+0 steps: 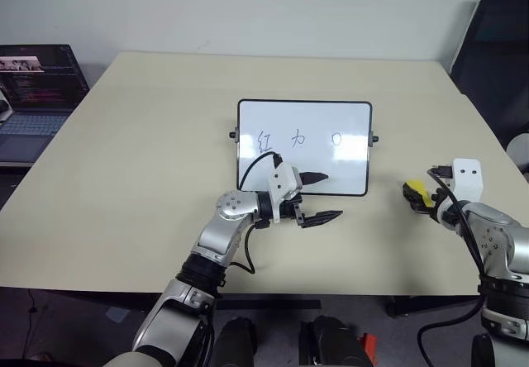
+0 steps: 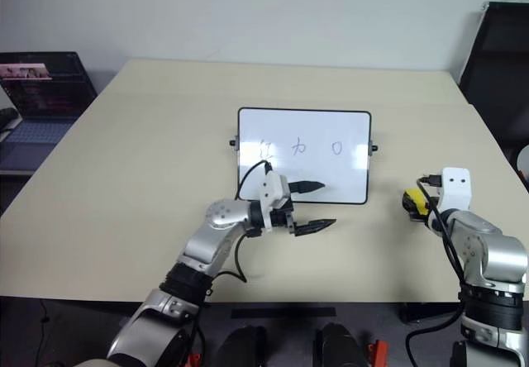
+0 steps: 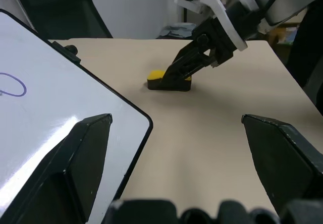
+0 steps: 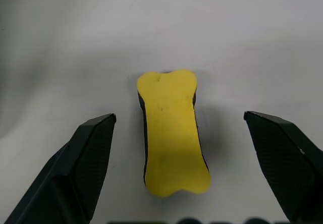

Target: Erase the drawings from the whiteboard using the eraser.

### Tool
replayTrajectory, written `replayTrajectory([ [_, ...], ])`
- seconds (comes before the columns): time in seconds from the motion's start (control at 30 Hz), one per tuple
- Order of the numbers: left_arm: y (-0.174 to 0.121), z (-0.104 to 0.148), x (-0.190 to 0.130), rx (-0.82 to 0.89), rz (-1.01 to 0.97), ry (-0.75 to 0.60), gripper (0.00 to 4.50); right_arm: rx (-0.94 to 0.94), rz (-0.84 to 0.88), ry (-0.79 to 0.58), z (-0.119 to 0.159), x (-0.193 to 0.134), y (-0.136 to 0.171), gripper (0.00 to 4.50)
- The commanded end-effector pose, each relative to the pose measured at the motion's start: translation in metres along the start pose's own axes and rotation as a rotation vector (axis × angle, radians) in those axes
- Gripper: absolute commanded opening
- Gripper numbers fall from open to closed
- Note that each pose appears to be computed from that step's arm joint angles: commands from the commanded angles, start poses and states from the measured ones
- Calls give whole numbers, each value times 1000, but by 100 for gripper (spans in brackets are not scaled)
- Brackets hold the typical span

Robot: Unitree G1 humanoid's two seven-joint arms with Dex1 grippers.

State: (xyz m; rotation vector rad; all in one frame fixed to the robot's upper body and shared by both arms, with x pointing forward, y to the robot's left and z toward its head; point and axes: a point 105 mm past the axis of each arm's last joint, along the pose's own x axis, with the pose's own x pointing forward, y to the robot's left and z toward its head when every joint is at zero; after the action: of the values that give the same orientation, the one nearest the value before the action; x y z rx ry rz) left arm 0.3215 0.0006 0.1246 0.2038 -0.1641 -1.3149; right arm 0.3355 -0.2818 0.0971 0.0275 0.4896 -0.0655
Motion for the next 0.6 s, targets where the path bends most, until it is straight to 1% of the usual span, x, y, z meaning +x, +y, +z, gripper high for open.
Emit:
replayTrajectory([
  [0.03, 1, 9, 1, 39, 8, -29, 450, -20, -13, -57, 15, -1, -6, 447],
  [0.33, 9, 18, 0, 33, 48, -49, 450, -21, -10, -65, 19, 3, -4, 447],
  [0.43, 10, 19, 1, 34, 50, -50, 450, -14, -6, -73, 21, 3, -3, 386],
  [0.6, 13, 21, 0, 27, 60, -54, 450, 31, 6, -71, 21, 4, -1, 214],
])
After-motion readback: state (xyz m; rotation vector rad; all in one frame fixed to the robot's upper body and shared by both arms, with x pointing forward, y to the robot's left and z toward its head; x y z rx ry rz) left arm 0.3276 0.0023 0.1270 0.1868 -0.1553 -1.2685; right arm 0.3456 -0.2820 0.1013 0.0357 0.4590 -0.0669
